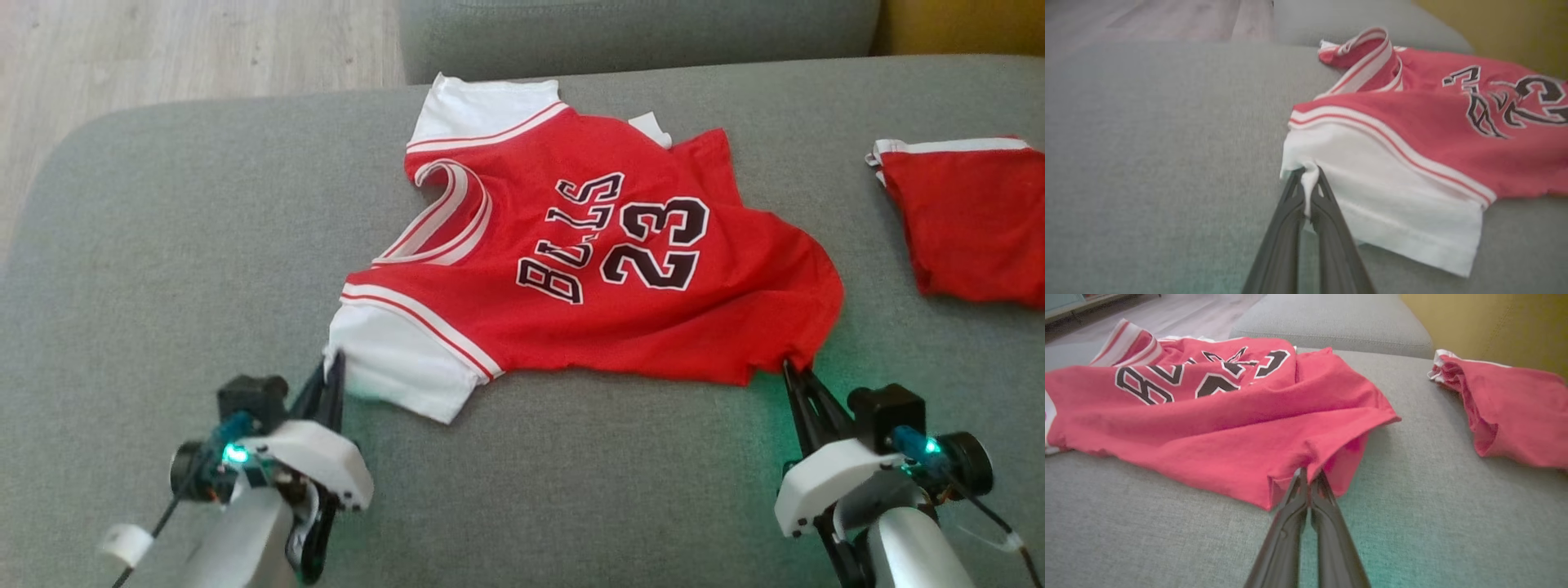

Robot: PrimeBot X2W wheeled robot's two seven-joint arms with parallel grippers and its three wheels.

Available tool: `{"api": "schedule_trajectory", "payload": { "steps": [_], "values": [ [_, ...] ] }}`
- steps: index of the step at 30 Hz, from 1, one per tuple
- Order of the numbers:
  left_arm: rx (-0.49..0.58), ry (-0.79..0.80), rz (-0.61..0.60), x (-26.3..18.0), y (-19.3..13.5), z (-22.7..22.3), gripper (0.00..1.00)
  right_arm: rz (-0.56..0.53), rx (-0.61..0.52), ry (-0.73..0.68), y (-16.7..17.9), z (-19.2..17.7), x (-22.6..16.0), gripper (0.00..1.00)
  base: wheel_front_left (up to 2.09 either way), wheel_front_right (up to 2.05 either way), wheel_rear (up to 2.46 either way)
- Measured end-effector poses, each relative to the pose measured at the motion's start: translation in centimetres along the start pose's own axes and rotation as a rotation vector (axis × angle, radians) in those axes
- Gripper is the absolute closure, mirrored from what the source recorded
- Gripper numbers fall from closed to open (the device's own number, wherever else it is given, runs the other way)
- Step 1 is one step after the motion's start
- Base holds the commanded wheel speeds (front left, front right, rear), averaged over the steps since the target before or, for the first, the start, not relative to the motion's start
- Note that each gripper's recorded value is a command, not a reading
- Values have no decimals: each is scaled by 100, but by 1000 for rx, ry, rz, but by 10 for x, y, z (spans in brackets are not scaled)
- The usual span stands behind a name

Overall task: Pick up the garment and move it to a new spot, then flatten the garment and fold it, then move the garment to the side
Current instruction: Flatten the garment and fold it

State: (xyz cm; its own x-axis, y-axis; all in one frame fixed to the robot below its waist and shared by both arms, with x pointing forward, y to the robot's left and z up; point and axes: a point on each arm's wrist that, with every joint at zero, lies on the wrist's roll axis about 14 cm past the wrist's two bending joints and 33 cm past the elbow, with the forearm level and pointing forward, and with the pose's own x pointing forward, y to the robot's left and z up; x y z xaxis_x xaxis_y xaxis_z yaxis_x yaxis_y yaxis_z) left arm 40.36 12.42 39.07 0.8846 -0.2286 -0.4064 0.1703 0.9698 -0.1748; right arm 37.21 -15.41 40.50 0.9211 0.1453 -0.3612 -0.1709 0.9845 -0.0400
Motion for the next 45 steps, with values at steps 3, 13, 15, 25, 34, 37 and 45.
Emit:
{"api": "schedule_trajectory", "payload": {
  "steps": [3,13,15,25,34,37,45],
  "values": [
    [-28,-77,-14,0,-4,20,100,2,15,-28,1,8,0,100,0,0,0],
    [-164,-486,-115,-28,-22,162,100,60,-8,-324,-9,114,0,100,0,0,0],
    [-179,-589,-134,-41,-24,206,100,77,-33,-418,-12,151,-4,100,0,0,0],
    [-126,-914,-195,-111,-40,348,100,161,-133,-792,-17,297,-55,100,0,0,0],
    [-128,-899,-204,-123,-41,358,100,196,-100,-875,-19,330,-80,100,0,0,0],
    [-121,-845,-181,-114,-33,347,100,209,-102,-830,-16,323,-73,100,0,0,0],
    [-111,-664,-124,-48,-9,335,100,217,-141,-605,-21,291,-2,100,0,0,0]
  ]
}}
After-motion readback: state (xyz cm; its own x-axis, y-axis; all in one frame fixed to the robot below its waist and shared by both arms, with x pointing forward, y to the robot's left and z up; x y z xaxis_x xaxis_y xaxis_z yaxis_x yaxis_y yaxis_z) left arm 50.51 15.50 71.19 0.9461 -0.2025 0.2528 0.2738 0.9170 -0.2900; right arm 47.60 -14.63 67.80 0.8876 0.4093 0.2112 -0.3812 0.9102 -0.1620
